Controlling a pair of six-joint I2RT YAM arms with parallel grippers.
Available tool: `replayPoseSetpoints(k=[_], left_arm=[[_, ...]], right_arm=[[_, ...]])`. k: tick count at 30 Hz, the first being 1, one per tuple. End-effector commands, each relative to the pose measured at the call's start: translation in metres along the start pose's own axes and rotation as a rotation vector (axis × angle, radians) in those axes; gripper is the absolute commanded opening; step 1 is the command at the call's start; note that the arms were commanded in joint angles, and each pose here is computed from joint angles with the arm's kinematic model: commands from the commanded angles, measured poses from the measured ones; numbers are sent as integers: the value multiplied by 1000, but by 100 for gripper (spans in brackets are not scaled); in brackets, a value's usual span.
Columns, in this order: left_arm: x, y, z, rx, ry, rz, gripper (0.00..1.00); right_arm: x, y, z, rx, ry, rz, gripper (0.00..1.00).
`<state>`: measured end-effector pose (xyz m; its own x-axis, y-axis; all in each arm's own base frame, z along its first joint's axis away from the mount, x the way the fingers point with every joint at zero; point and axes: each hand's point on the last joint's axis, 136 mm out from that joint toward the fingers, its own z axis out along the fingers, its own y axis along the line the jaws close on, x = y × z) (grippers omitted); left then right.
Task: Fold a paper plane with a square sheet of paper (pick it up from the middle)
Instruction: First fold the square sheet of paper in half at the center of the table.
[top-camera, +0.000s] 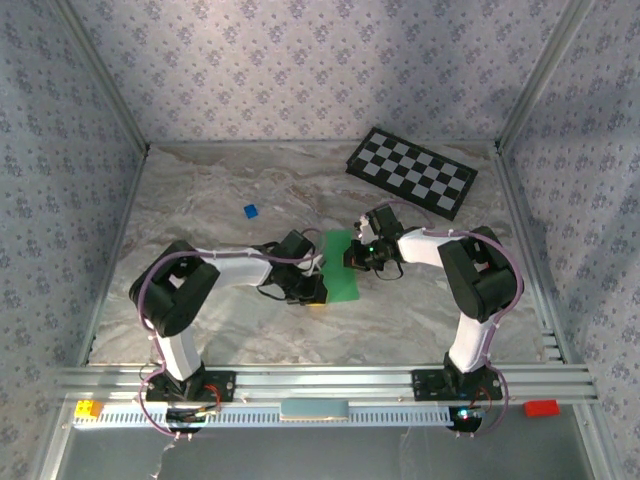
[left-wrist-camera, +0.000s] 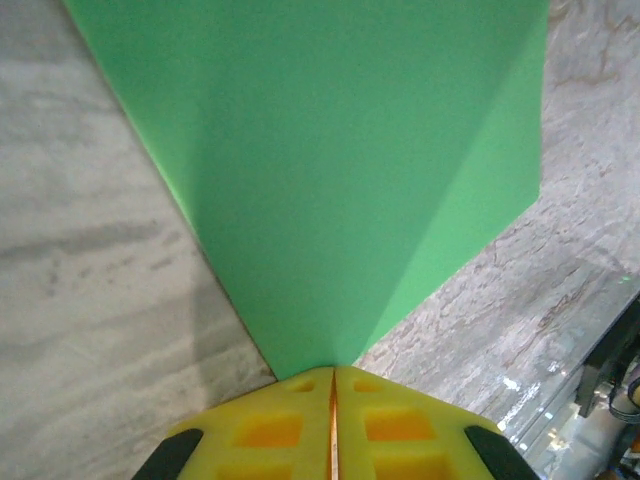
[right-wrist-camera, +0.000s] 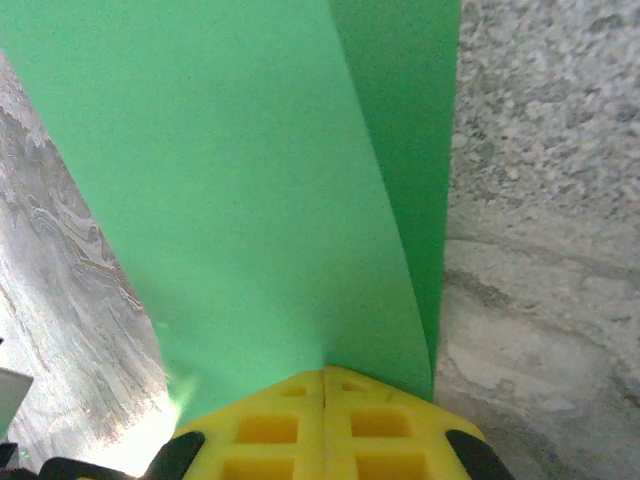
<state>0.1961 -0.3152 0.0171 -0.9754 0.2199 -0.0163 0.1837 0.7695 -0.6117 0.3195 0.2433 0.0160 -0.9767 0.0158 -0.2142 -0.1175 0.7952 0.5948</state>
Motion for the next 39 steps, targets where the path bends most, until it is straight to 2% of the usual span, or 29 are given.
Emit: replayPoseSetpoints(k=[1,7,13,17,22,30,33,39], left_arm=[[24,12,-7,-95,59,-6,8],[-17,-28,-41,-6,-97,50,9],[-76,-29,-46,69,-164,-31,8],[-97,-21,-35,71,-164,-60,7],[-100,-4,-17,38,-139,-77,6],[-63,49,10,-81,-56,-141,5],[-66,42,2,-60,-72,-128,6],[-97,-3,-31,49,-143,-71,9]], right_arm=[[59,-79,6,278,158,138,0],[57,-76,5,270,171,114,0],[56,-74,6,263,171,114,0],[56,-74,7,262,170,116,0],[56,-74,7,263,171,115,0],[57,-75,8,268,173,124,0],[58,-76,9,273,177,126,0],[59,-77,8,278,179,120,0]])
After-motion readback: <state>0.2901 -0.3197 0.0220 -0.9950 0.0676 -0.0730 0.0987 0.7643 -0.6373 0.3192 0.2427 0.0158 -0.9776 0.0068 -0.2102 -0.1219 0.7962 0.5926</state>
